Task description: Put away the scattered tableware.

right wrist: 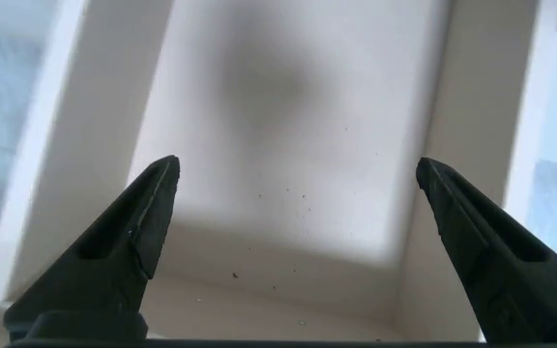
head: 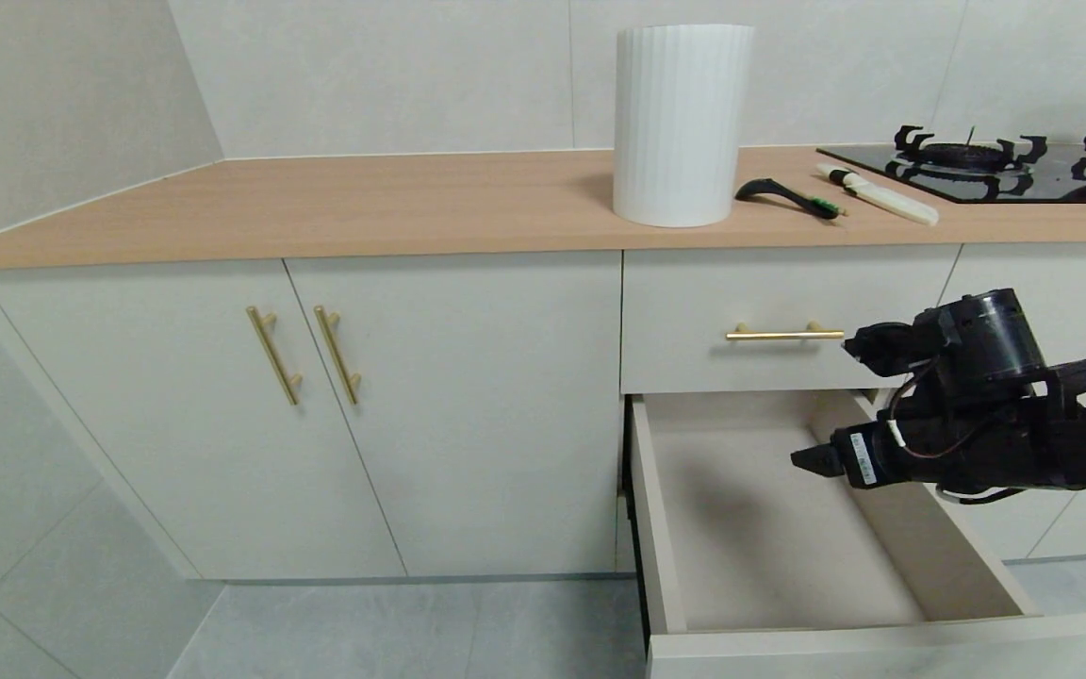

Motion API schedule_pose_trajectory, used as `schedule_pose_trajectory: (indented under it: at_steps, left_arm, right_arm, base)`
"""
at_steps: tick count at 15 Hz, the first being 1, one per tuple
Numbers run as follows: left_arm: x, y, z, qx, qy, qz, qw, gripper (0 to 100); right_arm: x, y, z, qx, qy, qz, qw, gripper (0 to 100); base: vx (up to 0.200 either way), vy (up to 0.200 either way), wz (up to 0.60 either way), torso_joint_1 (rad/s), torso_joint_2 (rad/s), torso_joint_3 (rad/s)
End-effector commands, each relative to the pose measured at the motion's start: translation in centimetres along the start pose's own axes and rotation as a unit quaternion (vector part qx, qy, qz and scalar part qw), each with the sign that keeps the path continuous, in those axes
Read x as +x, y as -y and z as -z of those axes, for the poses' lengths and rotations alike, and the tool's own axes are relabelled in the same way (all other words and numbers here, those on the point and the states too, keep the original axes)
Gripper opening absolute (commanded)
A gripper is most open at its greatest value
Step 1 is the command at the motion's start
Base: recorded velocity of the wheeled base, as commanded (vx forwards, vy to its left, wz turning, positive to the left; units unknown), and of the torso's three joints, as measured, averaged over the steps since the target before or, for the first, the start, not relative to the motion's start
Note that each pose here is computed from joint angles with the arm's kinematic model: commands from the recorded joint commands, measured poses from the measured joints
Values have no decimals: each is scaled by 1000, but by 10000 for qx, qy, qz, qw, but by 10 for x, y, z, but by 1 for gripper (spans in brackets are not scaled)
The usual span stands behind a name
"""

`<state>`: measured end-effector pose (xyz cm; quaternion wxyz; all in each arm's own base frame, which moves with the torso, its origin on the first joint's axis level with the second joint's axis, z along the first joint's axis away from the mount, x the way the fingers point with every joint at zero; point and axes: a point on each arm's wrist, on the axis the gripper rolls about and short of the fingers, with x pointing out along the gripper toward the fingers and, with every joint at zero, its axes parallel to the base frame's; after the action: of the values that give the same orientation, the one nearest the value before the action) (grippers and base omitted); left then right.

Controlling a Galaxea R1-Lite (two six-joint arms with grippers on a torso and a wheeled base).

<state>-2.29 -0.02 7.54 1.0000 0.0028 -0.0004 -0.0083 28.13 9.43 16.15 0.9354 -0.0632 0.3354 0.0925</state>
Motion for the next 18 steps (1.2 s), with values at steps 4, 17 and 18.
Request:
schedule_pose_trajectory:
  at_steps: [4, 17, 18]
  left_arm:
    - [0, 0, 0, 11, -4, 9, 10000, 100]
    - [0, 0, 0, 3, -4, 1, 10000, 100]
    - [0, 0, 0, -5, -4, 1, 10000, 100]
  right_arm:
    - [-23, -2, -5, -15, 318, -78, 9995, 100]
    - [-57, -4, -7, -66, 755, -222, 9969, 100]
    - [-60, -6, -7, -88, 788, -261, 9965, 100]
  base:
    - [100, 0, 0, 2, 1, 4]
    - [62, 0, 0, 0, 1, 1]
    - [0, 0, 0, 0, 0, 0]
